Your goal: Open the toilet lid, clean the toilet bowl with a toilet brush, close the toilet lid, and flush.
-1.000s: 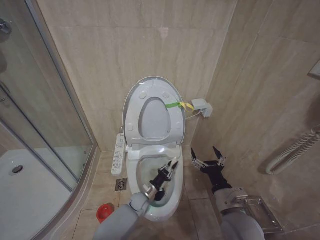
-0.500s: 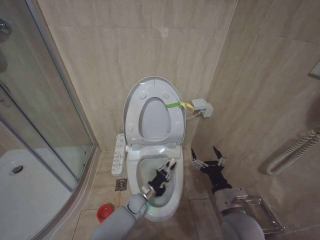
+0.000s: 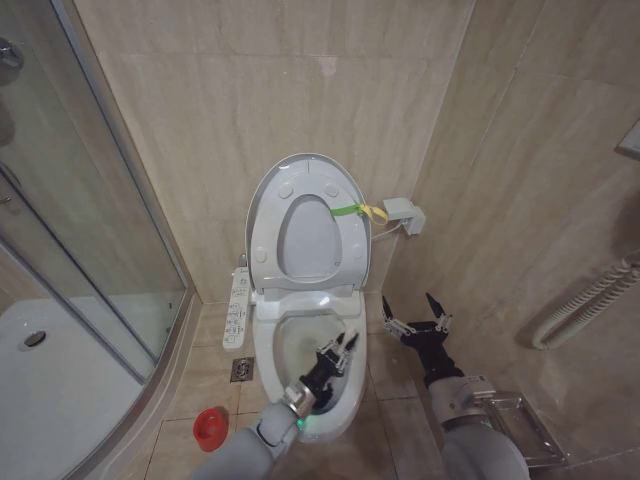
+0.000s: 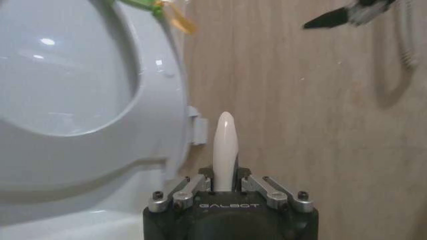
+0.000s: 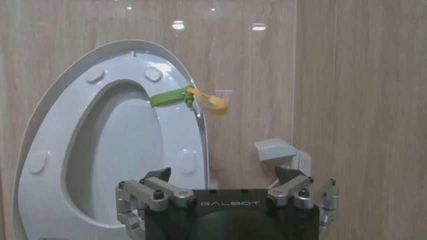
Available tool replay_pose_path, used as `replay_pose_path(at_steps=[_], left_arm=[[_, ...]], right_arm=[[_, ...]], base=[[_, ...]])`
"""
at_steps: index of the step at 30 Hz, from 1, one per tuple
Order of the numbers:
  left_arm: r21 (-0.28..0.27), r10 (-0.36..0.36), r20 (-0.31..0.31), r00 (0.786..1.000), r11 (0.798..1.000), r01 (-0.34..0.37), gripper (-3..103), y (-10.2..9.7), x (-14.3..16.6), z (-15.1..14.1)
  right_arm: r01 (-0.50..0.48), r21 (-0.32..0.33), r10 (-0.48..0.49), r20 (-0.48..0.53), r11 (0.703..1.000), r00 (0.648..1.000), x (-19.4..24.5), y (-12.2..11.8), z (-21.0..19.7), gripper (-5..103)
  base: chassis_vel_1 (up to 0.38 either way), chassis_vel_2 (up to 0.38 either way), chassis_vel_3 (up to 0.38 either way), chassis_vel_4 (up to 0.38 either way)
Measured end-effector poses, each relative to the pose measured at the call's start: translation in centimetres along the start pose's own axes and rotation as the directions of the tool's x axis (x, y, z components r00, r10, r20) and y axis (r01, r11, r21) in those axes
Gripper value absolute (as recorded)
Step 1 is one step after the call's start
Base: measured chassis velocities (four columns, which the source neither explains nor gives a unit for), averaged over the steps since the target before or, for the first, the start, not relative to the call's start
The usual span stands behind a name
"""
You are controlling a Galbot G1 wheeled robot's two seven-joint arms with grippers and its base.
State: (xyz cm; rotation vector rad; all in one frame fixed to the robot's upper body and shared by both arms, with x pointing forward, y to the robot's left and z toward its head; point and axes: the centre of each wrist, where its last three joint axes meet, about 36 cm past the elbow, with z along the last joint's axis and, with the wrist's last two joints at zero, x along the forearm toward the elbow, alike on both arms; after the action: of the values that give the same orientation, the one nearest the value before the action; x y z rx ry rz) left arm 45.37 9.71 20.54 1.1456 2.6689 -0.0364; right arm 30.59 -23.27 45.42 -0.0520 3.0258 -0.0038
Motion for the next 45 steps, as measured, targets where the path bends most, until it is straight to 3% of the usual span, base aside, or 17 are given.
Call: replay_pose_path(at_steps=[7,20,28,40,45], left_arm=[[-0.067,-0.062,-0.042,0.997,0.996,0.059,20,4.2,1.5,1.5],[-0.102,-0.095,-0.058,0.994,0.991,0.089,20,5.8,2.3,1.8],[-0.087,-0.08,-0.017,0.997,0.993,0.078,20,4.7,0.4,1.6],[-0.041,0.002,0.077,0.997,0.999,0.001,20,0.5,-8.4,-0.8],[-0.025,0.015,0.065,0.998,1.0,-0.013,20,-0.7,-8.3,-0.4]], right_arm=[[0.0,0.0,0.0,0.0,1.0,1.0,0.0,0.0,0.0,100],[0.0,0.0,0.0,0.0,1.0,1.0,0.0,0.0,0.0,100],[0.0,0.0,0.0,0.0,1.0,1.0,0.0,0.0,0.0,100],[0.0,0.0,0.0,0.0,1.0,1.0,0.0,0.0,0.0,100],[0.0,0.0,0.0,0.0,1.0,1.0,0.0,0.0,0.0,100]], base=[[0.0,0.0,0.0,0.0],[0.0,0.0,0.0,0.0],[0.0,0.0,0.0,0.0],[0.0,0.0,0.0,0.0],[0.0,0.0,0.0,0.0]])
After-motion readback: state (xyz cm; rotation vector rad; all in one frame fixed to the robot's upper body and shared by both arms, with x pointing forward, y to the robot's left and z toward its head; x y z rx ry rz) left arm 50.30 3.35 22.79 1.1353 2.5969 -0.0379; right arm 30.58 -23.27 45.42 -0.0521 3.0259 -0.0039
